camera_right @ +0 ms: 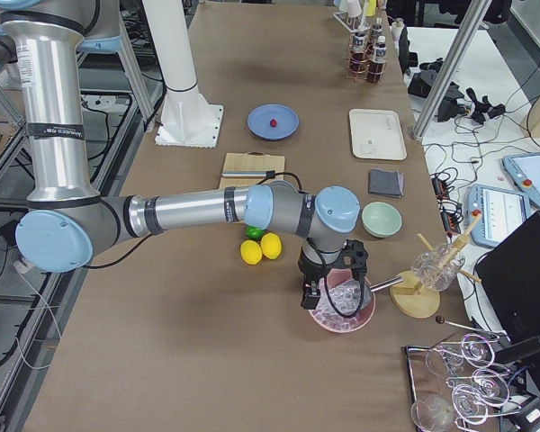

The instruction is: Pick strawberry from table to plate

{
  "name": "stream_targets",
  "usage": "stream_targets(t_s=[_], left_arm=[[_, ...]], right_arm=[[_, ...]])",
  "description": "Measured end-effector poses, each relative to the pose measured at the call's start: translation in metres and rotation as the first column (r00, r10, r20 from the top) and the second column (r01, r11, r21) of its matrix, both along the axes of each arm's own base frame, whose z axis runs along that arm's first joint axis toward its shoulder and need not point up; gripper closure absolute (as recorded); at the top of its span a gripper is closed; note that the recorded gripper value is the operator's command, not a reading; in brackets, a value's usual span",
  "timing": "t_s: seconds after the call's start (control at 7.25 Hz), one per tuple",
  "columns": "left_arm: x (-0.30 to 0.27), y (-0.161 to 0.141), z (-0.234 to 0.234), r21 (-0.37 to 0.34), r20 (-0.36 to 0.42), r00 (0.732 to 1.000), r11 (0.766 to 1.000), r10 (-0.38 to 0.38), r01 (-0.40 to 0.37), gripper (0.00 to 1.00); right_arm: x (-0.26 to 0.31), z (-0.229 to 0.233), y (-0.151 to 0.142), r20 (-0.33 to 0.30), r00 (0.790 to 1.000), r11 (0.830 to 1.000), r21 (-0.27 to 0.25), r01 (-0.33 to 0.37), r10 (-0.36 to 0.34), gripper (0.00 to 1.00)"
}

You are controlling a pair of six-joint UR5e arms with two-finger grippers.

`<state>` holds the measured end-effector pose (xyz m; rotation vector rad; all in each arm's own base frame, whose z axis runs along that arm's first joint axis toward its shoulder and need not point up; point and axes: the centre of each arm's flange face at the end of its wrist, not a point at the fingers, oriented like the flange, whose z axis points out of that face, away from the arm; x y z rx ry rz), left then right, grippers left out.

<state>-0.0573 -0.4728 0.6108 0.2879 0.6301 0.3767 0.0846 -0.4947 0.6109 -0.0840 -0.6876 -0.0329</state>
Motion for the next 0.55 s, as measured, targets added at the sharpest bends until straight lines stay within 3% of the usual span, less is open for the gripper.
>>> stream_targets(t_s=[0.55], left_arm=[[0.0031, -0.0029, -0.0038, 0.009, 0.000, 1.000, 1.000, 0.006, -0.006, 0.02]], right_arm=[[0.0001, 0.0017, 0.0007, 0.002, 1.000, 1.000, 0.013, -0.003, 0.003, 0.00]])
